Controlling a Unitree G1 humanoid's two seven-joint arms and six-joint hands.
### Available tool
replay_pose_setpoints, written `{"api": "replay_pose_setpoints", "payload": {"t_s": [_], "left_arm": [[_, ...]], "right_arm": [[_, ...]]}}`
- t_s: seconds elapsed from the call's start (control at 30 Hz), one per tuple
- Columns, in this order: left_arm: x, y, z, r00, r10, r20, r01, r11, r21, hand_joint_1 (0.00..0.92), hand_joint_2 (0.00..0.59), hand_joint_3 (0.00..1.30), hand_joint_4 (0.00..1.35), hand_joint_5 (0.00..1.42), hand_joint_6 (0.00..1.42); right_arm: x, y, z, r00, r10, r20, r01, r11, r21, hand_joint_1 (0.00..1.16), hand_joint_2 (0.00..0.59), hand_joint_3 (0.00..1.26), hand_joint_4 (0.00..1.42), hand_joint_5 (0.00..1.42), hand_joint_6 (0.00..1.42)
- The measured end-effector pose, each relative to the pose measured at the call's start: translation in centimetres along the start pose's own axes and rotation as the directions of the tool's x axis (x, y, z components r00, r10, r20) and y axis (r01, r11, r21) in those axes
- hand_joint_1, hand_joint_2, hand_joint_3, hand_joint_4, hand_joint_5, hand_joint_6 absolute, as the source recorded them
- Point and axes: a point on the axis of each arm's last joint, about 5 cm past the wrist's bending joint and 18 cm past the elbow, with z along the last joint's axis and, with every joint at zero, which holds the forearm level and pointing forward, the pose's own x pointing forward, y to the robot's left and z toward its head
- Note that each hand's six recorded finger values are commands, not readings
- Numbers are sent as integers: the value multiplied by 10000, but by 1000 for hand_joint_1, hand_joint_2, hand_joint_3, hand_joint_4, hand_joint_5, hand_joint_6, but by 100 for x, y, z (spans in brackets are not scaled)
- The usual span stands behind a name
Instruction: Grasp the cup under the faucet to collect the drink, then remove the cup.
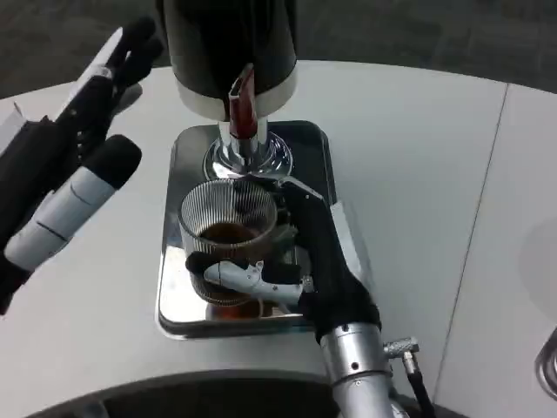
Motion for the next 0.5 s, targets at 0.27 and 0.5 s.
{"api": "replay_pose_setpoints", "payload": {"t_s": [0.27, 0.5], "left_arm": [[-83, 114, 51, 10000, 49, 27, -50, 9977, 676, 0, 95, 13, 0, 10, 0], [-211, 197, 85, 9989, -456, 91, 438, 9878, 1491, 0, 98, 79, 1, 72, 26]], "right_arm": [[-109, -103, 60, 9996, 177, 235, -175, 9998, -85, 914, 122, 788, 849, 1036, 955], [-283, -182, 113, 9982, 587, 139, -587, 9983, -9, 914, 122, 790, 849, 1044, 958]]}}
